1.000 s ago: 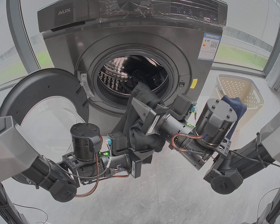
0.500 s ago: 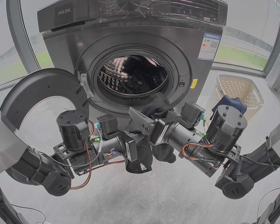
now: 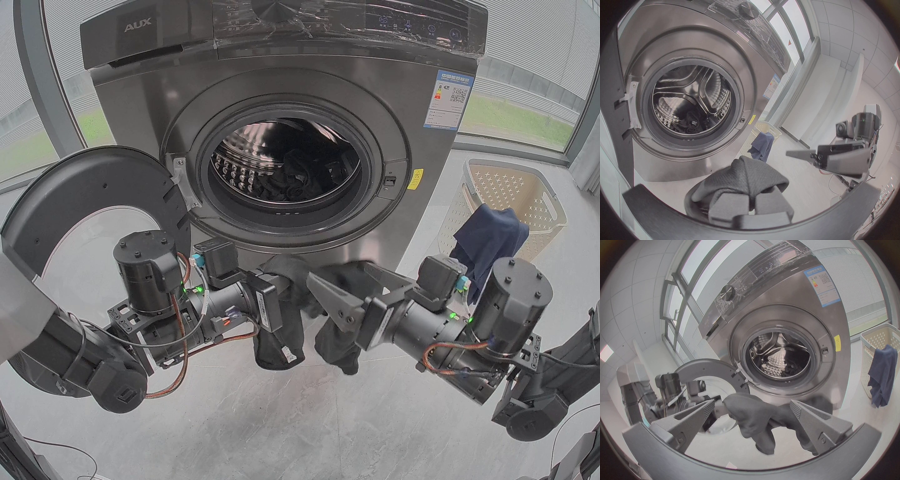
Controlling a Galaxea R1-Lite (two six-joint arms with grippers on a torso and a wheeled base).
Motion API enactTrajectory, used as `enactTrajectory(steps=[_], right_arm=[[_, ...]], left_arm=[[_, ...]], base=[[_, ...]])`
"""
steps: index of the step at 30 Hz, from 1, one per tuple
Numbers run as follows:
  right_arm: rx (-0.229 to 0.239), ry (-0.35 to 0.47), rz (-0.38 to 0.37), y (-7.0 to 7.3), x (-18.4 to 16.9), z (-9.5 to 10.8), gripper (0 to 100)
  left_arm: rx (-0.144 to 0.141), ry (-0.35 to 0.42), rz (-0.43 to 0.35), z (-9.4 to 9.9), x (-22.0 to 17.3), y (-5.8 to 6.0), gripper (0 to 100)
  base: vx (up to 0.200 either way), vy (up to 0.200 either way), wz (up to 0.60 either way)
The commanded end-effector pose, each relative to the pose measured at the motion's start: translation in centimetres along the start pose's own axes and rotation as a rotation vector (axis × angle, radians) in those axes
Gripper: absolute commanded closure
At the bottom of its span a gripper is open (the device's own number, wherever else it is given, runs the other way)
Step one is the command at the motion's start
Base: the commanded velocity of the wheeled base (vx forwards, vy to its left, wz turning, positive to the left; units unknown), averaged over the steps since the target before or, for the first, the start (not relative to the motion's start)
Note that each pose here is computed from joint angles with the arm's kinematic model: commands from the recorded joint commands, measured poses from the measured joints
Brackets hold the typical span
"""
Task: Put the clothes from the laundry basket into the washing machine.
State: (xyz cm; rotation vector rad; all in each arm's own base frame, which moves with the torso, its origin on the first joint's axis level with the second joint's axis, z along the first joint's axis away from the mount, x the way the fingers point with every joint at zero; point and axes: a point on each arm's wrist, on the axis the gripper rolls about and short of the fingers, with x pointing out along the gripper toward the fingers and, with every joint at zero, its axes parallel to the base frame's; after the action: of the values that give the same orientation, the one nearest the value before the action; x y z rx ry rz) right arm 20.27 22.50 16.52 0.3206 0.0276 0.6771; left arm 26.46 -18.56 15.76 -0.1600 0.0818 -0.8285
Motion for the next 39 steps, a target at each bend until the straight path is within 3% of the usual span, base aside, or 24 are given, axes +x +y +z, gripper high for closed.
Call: enactTrajectory(steps=[1, 7, 13, 18, 20, 27, 32, 34, 39], right_arm=[[-0.012, 0.066, -0.011, -0.7, -2.4, -0.9, 0], [-0.029, 0.153, 0.003, -1.5, -3.8, -2.6, 0], [-0.030, 0.150, 0.010, -1.4, -3.6, -2.6, 0], [-0.036, 0.179, -0.004, -1.7, -2.6, -3.8, 0], [-0.062, 0.166, 0.002, -1.8, -2.2, -4.3, 0], [-0.078, 0.130, 0.034, -1.3, -1.6, -5.0, 0], [-0.081, 0.169, 0.055, -1.3, -1.0, -6.6, 0], [-0.079, 0.173, 0.064, -1.3, -0.2, -7.2, 0], [-0.071, 0.205, 0.110, -0.7, 1.3, -8.9, 0]], left_arm=[[0.003, -0.024, 0.021, 0.7, -0.2, 0.6, 100], [0.013, -0.068, 0.018, 2.1, -0.7, 0.3, 100], [0.020, -0.123, 0.019, 3.6, -1.6, -1.0, 100], [0.031, -0.219, 0.021, 5.6, -2.4, -1.8, 100], [0.042, -0.284, 0.017, 6.5, -3.1, -2.0, 100], [0.053, -0.336, 0.011, 6.3, -3.6, -2.0, 100], [0.056, -0.366, 0.008, 6.3, -3.7, -1.9, 100], [0.028, -0.393, -0.003, 6.5, -3.8, -1.9, 100], [0.031, -0.418, -0.010, 7.2, -3.5, -2.1, 100]], base=[[0.000, 0.000, 0.00], [0.000, 0.000, 0.00], [0.000, 0.000, 0.00], [0.000, 0.000, 0.00], [0.000, 0.000, 0.00], [0.000, 0.000, 0.00], [0.000, 0.000, 0.00], [0.000, 0.000, 0.00], [0.000, 0.000, 0.00]])
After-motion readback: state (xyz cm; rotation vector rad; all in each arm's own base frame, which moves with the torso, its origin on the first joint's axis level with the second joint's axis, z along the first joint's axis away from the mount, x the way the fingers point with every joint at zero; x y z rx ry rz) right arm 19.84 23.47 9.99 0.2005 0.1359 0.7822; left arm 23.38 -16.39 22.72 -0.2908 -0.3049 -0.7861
